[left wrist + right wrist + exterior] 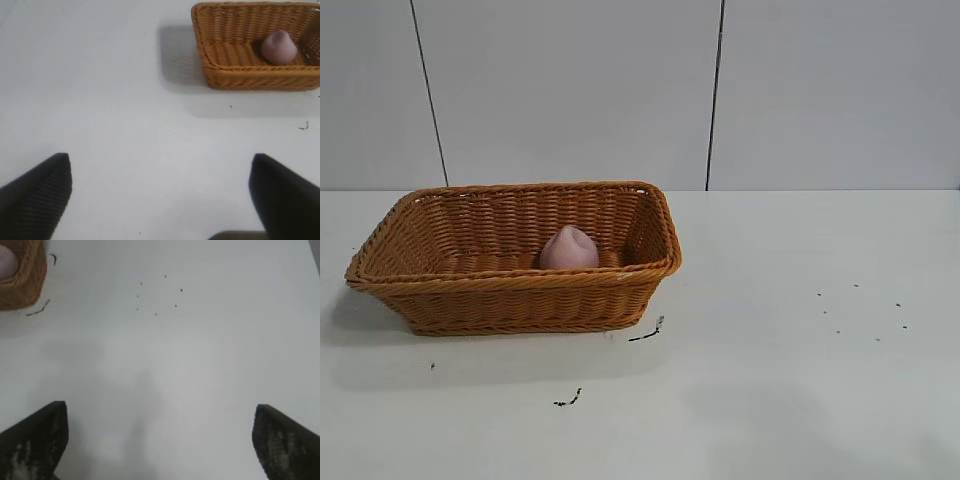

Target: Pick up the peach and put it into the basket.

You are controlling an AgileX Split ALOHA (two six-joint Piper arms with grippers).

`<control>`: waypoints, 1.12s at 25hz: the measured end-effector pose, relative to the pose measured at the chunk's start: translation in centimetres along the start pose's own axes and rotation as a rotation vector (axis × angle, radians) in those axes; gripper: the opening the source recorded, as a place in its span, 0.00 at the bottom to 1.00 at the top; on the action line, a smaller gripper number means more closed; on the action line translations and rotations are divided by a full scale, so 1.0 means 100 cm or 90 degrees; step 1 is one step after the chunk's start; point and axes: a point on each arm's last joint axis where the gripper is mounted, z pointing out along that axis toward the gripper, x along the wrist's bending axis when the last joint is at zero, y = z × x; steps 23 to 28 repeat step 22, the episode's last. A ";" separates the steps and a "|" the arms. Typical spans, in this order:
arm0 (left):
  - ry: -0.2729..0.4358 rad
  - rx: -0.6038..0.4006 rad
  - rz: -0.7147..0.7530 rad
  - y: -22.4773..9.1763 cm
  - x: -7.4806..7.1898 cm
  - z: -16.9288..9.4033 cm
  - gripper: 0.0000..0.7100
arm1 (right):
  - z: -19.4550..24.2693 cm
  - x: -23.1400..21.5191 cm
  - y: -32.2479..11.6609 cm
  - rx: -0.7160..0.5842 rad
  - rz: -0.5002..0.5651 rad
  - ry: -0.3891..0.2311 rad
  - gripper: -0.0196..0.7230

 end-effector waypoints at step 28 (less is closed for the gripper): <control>0.000 0.000 0.000 0.000 0.000 0.000 0.98 | -0.022 0.001 -0.013 -0.115 -0.007 0.002 0.96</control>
